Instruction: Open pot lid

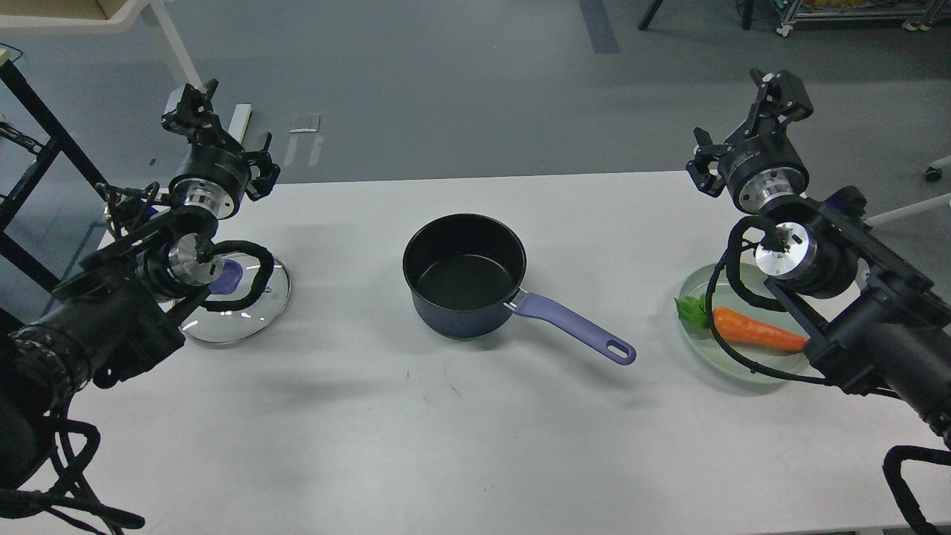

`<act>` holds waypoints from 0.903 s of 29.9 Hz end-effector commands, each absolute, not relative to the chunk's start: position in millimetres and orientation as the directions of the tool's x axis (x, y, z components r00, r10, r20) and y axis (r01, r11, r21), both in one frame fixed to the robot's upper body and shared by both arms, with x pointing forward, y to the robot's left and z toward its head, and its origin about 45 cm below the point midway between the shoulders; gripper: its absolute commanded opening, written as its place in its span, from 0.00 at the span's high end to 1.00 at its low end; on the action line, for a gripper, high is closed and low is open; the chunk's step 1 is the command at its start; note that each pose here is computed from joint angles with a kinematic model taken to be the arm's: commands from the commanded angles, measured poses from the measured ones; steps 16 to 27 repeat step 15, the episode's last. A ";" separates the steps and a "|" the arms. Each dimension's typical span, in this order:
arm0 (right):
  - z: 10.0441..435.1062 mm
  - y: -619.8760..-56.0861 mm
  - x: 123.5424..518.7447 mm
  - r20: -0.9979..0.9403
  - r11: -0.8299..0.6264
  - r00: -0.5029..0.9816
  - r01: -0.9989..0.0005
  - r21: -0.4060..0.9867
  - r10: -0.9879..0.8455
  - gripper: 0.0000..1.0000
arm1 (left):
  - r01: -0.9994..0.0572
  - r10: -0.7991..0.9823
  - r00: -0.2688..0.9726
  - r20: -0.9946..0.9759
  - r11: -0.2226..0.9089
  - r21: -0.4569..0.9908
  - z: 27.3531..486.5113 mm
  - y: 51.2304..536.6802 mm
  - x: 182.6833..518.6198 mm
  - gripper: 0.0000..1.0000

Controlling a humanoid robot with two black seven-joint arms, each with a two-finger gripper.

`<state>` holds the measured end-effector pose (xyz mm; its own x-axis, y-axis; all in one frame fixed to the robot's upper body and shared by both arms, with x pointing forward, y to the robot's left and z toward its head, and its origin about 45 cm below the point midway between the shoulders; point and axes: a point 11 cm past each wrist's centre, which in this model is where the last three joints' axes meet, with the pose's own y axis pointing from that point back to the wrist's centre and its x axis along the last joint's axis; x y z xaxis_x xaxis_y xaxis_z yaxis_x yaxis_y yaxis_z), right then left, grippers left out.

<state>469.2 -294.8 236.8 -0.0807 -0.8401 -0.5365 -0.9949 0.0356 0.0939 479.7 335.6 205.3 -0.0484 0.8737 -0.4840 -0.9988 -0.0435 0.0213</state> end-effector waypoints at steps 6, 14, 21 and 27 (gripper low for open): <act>217.8 -291.0 468.9 -0.635 -0.039 -0.005 -0.998 0.055 -0.773 0.01 | -0.999 0.875 -0.047 -0.482 -0.049 0.009 205.9 354.4 475.2 0.01; 220.5 -290.5 468.7 -0.641 -0.069 0.034 -0.997 0.029 -0.767 0.00 | -1.000 0.872 -0.016 -0.490 -0.019 0.000 204.4 351.6 473.6 0.01; 220.7 -288.6 468.6 -0.638 -0.079 0.044 -0.997 0.026 -0.768 0.00 | -1.000 0.877 -0.016 -0.481 -0.016 0.003 203.5 353.3 472.6 0.01; 220.7 -288.6 468.6 -0.638 -0.079 0.044 -0.997 0.026 -0.768 0.00 | -1.000 0.877 -0.016 -0.481 -0.016 0.003 203.5 353.3 472.6 0.01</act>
